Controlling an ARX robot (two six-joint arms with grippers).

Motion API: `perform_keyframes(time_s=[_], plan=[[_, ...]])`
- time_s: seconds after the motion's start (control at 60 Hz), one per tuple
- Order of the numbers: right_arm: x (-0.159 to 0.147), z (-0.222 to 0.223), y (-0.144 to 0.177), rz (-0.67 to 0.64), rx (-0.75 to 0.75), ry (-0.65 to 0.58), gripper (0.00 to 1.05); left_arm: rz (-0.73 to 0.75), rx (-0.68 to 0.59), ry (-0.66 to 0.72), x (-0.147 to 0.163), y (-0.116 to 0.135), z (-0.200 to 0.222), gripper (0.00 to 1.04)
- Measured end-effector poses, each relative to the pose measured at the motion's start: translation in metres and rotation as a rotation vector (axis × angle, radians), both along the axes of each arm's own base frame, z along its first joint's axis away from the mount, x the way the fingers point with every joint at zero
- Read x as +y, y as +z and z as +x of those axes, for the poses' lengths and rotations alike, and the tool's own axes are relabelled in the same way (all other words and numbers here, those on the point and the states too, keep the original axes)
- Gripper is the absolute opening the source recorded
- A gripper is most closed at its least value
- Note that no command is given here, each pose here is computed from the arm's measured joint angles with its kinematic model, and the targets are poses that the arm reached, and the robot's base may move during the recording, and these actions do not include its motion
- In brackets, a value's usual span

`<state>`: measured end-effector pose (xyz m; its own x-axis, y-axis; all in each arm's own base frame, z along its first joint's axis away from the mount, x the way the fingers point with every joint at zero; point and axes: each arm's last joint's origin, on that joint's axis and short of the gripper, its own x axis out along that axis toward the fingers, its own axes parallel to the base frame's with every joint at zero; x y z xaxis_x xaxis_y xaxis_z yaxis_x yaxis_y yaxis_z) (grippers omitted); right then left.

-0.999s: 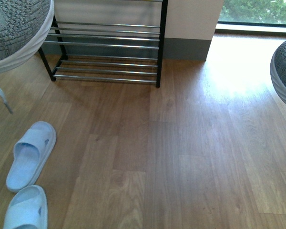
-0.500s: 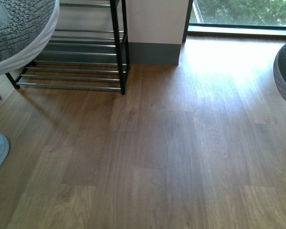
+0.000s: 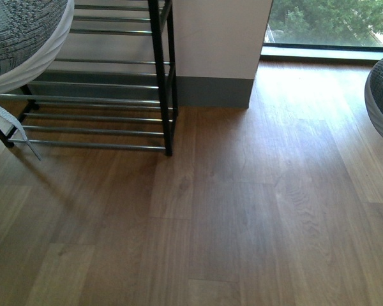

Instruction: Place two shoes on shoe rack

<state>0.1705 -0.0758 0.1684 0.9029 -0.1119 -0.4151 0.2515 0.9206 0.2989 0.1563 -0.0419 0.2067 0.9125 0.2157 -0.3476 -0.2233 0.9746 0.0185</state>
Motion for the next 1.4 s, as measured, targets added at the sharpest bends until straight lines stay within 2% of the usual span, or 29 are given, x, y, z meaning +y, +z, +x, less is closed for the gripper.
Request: perform_keyframes(time_s=[1.399], plan=[[0.0000, 0.0000, 0.0000, -0.002, 0.000, -0.003, 0.01, -0.001, -0.001, 0.001, 0.0003, 0.0001, 0.0001, 0.02]])
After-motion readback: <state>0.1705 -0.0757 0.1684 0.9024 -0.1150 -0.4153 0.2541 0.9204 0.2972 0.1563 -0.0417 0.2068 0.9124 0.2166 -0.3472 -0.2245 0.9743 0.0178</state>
